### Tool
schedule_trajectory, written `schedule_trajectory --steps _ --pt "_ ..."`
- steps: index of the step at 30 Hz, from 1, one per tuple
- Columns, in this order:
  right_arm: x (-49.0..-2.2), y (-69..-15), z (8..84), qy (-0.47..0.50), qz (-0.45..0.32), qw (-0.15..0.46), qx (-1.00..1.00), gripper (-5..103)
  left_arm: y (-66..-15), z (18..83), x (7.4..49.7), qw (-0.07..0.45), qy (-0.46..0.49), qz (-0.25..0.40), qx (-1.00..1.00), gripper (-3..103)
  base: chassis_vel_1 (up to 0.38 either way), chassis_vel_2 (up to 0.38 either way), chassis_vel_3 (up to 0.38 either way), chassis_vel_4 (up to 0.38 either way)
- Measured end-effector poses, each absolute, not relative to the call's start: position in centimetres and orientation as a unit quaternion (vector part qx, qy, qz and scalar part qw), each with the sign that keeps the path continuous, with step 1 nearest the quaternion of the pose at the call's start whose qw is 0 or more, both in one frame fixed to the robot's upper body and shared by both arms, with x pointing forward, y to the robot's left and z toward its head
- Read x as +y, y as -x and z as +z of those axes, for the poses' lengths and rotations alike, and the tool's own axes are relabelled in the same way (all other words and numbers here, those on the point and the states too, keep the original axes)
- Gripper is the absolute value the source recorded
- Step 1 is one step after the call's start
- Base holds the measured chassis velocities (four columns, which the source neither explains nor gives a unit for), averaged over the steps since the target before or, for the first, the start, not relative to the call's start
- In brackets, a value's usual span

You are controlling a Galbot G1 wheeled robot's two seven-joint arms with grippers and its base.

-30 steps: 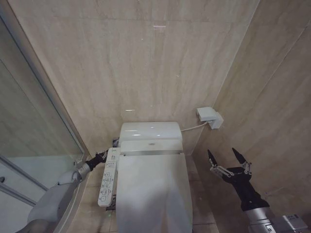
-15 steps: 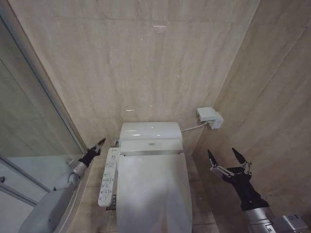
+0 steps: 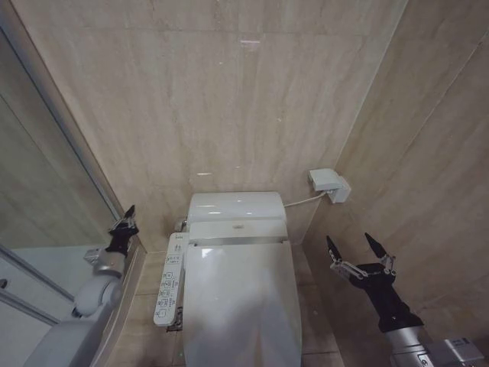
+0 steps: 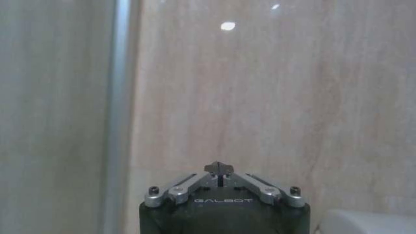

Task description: Open the toilet lid, clean the toilet bowl with a toilet brush, close the toilet lid, and flush.

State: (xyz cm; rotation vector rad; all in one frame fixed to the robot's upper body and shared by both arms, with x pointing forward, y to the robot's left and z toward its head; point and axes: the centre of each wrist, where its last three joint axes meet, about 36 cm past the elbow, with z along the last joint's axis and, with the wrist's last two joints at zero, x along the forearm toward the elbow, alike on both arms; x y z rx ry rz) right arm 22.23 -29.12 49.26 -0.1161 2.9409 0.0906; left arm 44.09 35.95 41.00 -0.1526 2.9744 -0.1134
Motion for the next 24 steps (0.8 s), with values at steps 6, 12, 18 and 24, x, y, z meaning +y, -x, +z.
schedule_trajectory --steps 6,12,18,24 --pt "-29.1 -22.2 49.3 0.039 0.031 0.098 0.994 100 -39.3 43.4 34.8 0.074 0.079 -0.048 0.993 -1 0.000 0.000 0.000 0.000" --pt "-29.1 -22.2 49.3 0.039 0.031 0.098 0.994 100 -35.0 45.1 34.4 0.067 0.100 -0.045 0.992 26 0.000 0.000 0.000 0.000" --pt "-29.1 -22.2 49.3 0.039 0.031 0.098 0.994 100 -28.9 46.0 32.8 0.045 0.114 -0.032 0.992 53 0.000 0.000 0.000 0.000" --pt "-29.1 -22.2 49.3 0.039 0.031 0.098 0.994 100 -25.6 48.0 30.8 0.048 0.111 -0.028 0.992 80 0.000 0.000 0.000 0.000"
